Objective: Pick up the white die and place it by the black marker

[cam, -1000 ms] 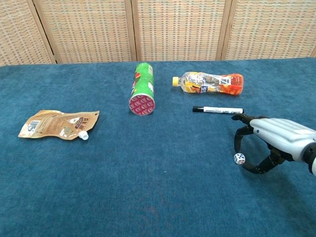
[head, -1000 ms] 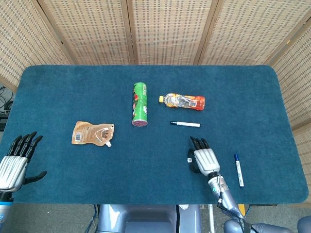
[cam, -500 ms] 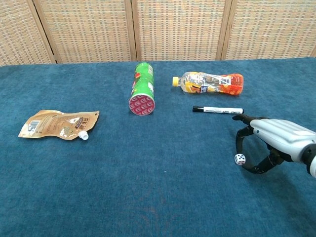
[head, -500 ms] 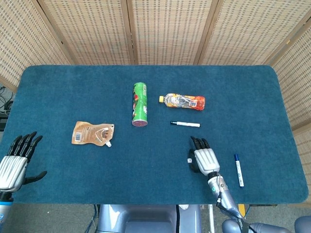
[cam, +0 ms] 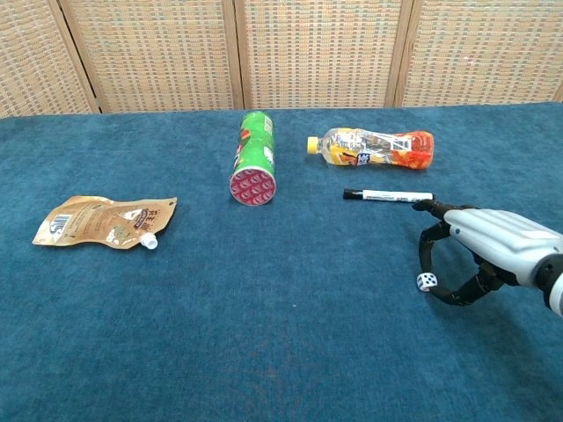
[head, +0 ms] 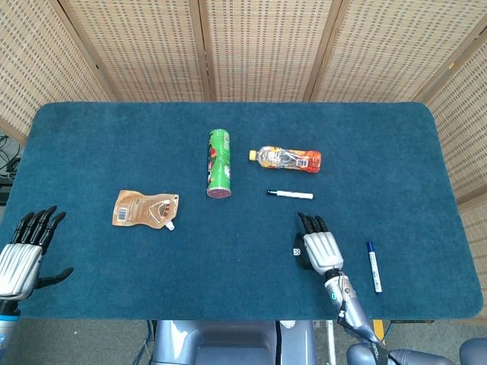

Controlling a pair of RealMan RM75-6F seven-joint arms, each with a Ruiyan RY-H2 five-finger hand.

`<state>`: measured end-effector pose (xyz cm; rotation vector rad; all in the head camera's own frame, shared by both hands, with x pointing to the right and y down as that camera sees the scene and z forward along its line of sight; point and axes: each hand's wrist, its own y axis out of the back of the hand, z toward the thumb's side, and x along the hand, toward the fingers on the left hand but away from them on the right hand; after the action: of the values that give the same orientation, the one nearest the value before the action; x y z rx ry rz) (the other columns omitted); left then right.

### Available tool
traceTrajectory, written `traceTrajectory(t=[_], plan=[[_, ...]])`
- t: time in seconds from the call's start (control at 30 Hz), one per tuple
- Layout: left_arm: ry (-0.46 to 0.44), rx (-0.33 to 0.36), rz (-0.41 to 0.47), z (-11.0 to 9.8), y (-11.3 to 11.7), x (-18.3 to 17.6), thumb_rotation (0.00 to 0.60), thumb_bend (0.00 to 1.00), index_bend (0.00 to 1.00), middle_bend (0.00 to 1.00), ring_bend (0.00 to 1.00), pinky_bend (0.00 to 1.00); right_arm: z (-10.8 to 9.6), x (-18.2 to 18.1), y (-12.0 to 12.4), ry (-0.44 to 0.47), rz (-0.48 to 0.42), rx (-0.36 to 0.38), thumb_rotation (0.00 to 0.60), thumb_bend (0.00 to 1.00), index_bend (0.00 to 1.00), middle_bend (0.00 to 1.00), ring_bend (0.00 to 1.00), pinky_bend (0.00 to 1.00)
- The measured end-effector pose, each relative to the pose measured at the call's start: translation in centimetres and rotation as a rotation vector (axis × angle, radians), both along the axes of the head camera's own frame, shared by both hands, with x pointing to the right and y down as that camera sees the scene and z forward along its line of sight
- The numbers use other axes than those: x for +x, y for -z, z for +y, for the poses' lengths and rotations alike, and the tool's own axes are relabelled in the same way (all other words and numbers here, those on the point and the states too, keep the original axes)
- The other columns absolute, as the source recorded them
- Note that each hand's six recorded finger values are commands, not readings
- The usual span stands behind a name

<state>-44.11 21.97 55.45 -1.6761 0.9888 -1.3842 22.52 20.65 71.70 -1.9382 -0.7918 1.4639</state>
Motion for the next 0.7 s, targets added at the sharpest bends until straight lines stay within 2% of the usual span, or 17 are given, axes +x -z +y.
traceTrajectory(t=[0.17,0.3,0.7], plan=[[0.001,0.004,0.001,-0.1,0.1,0.0,0.600,0.11,0.00,0.00,0.00,0.00,-0.4,0.1,0.4,-0.004,-0.004,0.016,0.600,0.39,0.53,0.01,0.00,0.00],[0.000,0.004,0.003,0.0,0.1,0.0,0.600,0.11,0.00,0.00,0.00,0.00,-1.5,0.1,1.4,0.001,-0.005,0.051,0.600,0.39,0.53,0.01,0.00,0.00],[-0.010,0.003,0.011,0.1,0.2,0.4,0.600,0.11,0.00,0.00,0.00,0.00,-8.8,-1.0,8.2,0.019,-0.015,0.245,0.600,0.39,0.53,0.01,0.00,0.00]])
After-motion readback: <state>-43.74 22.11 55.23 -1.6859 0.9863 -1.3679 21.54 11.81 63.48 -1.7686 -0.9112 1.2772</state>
